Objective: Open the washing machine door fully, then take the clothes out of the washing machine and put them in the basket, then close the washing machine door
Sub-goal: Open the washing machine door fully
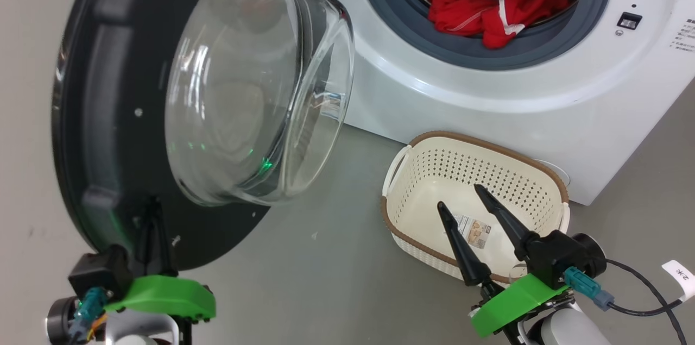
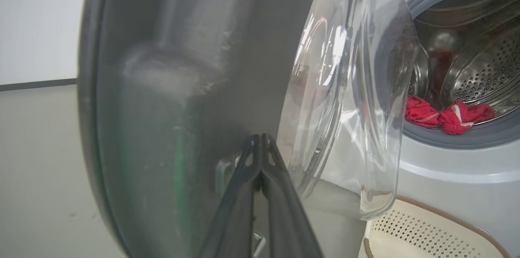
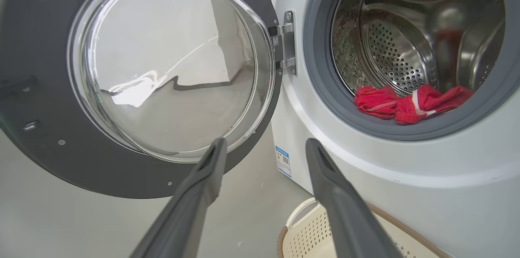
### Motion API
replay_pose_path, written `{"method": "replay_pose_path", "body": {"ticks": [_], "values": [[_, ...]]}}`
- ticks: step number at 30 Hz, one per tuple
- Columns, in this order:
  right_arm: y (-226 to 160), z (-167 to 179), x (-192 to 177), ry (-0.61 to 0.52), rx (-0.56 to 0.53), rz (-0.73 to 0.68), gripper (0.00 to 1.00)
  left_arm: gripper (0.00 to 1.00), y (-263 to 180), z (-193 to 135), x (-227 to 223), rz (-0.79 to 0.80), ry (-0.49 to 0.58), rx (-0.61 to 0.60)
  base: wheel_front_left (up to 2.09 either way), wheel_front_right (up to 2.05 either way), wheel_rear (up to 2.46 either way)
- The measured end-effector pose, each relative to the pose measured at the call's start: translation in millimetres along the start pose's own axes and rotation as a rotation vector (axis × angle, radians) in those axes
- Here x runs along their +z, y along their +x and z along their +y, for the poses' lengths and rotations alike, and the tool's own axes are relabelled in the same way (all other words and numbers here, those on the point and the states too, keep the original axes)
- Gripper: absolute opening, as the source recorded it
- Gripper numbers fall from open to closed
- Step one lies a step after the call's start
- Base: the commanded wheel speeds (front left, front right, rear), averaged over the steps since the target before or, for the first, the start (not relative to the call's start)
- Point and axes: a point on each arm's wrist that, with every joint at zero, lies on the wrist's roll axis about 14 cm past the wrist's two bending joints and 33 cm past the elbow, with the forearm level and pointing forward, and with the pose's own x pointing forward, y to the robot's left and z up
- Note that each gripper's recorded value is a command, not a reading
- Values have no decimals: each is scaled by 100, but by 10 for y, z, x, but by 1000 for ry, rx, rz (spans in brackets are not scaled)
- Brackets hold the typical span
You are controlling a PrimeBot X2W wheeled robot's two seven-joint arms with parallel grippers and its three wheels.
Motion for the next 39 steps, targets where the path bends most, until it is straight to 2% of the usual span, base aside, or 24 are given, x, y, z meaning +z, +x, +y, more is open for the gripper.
{"method": "replay_pose_path", "body": {"ticks": [13, 39], "values": [[10, 47, -127, 14, 20, 31, 100, 0, 277, 235, 5, -11, -24, 74, 0, 0, 0], [-21, -37, -264, -17, 9, 72, 100, 0, 597, 504, 124, -43, -52, 165, 0, 0, 0]]}}
